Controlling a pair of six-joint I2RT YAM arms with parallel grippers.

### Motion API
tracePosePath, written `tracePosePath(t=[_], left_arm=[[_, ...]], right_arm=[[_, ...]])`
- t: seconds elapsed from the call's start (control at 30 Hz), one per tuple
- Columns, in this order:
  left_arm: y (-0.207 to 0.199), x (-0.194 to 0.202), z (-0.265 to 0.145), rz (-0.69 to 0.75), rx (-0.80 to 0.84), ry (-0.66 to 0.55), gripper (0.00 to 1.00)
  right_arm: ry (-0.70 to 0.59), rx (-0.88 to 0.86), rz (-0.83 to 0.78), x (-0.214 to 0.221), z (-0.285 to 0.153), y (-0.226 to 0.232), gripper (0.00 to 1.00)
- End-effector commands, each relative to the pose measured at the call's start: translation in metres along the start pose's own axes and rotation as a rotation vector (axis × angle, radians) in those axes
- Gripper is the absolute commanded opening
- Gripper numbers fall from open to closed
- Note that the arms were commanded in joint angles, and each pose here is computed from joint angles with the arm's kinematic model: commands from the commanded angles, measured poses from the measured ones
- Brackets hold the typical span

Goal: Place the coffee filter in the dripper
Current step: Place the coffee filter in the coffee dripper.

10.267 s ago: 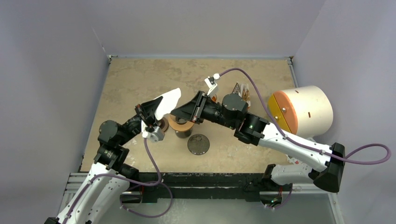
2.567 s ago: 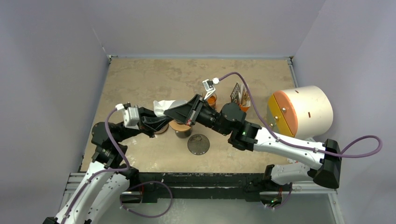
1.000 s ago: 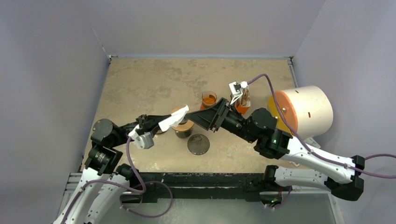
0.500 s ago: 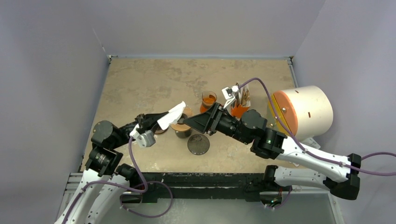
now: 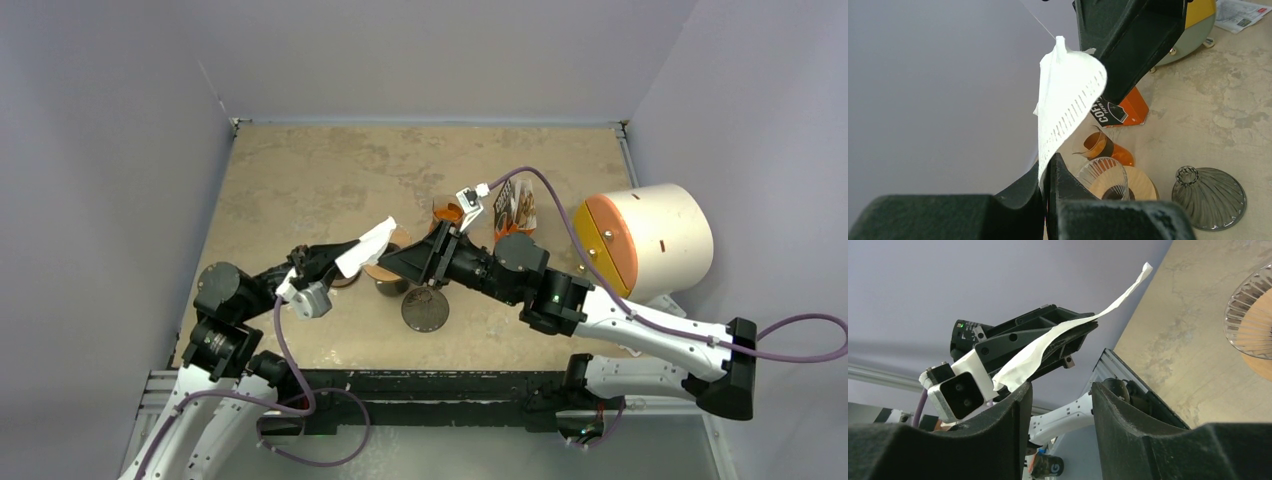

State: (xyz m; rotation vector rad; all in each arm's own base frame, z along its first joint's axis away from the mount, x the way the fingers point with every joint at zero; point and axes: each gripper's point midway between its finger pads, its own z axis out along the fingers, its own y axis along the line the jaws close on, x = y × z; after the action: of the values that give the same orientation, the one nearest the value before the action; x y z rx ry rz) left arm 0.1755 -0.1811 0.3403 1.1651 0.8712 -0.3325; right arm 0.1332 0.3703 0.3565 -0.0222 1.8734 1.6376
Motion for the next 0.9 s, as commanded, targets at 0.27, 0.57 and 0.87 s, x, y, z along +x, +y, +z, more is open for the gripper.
tracePosePath(t=[0.27,0.57,0.87], left_arm=[[0.009,-0.003,-0.002,0.041,-0.048,-0.002,0.00],[0.007,-0.002,-0.001,0.032,-0.038,-0.004,0.00],[0.005,-0.003,-0.001,0.029,-0.029,-0.012,0.00]], right_arm=[[-0.037,-0.114,0.011,-0.015,-0.013,0.038,0.47],[-0.044,-0.119,0.012,-0.018,-0.011,0.042,0.46],[-0.038,-0.136,0.010,-0.018,-0.001,0.048,0.46]])
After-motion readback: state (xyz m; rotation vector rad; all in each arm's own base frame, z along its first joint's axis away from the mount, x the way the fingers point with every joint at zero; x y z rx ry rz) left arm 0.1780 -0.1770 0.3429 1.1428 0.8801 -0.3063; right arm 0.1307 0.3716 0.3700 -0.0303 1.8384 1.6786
